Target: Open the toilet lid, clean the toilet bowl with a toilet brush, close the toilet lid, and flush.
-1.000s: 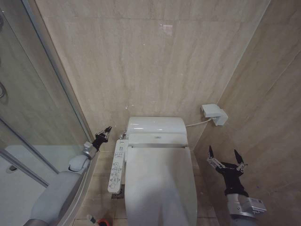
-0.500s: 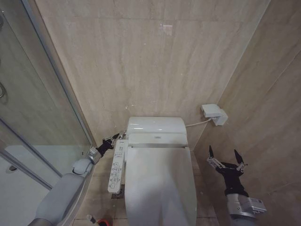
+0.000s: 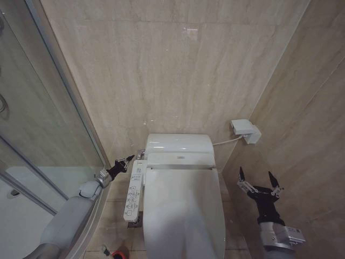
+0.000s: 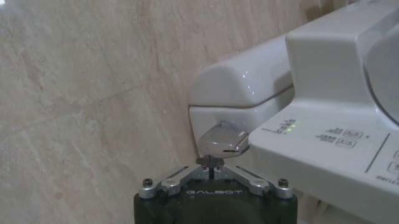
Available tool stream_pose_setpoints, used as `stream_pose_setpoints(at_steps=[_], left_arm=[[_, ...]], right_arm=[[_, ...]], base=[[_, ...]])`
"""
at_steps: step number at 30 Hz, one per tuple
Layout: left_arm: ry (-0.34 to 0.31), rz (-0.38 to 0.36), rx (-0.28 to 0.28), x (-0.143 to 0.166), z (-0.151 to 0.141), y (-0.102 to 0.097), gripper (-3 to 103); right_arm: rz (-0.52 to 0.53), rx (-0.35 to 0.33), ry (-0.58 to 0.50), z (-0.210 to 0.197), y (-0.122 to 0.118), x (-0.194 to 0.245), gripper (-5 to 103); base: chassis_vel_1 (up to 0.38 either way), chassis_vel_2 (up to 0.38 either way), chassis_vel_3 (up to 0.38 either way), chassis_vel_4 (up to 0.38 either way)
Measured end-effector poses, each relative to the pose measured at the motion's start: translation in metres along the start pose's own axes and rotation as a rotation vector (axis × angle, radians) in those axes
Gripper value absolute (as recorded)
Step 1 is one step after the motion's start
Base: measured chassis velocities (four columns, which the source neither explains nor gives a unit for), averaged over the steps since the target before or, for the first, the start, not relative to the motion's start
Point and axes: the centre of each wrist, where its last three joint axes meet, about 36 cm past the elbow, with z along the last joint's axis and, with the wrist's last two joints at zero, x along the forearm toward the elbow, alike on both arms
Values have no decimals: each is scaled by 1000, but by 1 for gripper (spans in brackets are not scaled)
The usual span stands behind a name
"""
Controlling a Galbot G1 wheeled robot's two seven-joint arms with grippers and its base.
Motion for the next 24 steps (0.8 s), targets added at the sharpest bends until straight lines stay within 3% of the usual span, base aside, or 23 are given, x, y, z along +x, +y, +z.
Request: stream_pose_setpoints(at_steps=[5,24], left_arm=[[-5,8,-36,-1,1,10,0],[-29,60,-66,-21,-7,19,0]], right_arm=[[0,0,0,0,0,0,100],[0,0,0,0,0,0,100]], base=[[0,0,0,0],[0,0,0,0]])
